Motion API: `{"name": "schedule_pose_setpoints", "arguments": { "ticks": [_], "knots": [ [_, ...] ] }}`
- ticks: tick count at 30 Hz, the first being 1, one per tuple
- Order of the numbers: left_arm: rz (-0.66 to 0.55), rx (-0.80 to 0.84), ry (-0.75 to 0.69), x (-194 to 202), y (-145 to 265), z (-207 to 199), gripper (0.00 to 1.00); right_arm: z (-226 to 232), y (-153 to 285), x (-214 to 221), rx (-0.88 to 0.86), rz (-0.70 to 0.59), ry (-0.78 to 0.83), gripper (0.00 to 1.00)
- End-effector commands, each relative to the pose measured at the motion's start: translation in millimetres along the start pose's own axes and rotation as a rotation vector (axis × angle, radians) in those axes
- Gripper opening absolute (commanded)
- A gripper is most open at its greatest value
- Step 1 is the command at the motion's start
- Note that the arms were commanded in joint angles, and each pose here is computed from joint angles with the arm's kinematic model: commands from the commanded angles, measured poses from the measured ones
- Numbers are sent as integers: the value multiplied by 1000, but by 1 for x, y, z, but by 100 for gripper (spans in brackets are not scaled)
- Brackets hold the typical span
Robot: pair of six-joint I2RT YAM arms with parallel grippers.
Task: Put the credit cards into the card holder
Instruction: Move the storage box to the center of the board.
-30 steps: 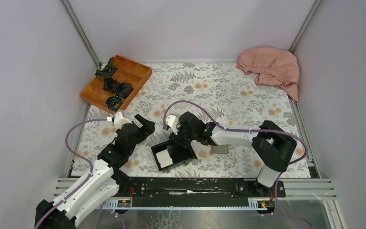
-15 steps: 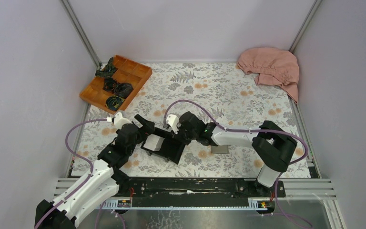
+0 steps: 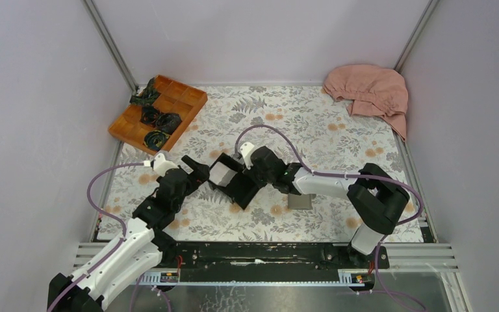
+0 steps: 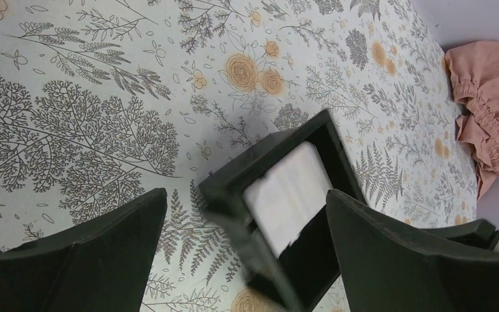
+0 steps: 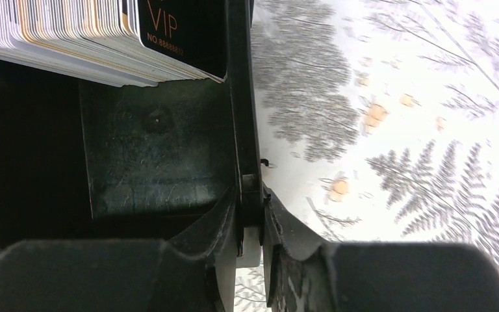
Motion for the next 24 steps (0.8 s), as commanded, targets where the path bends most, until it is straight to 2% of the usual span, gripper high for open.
{"name": "schedule_pose_setpoints", "arguments": {
  "ticks": [1,12,24],
  "knots": [
    [-8,-24,-14,1,-2,5,100,-54,13,-15,261,-56,-121,16],
    [47,3,-51,12,-8,-1,100,-128,22,-7,452,-49,-300,17],
    [104,18,-95,29,-17,-3,100,-187,16,21,521,-3,-463,17]
  ]
}}
Point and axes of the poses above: each gripper's point midway between its finger pads, its own y axis back along the fingers, its own z axis along the line the jaws close on, x = y × z, the point moved 3 cm from there along y, back along the fingers, and after that the axes turned 6 degrees about y, right-handed, at the moved point
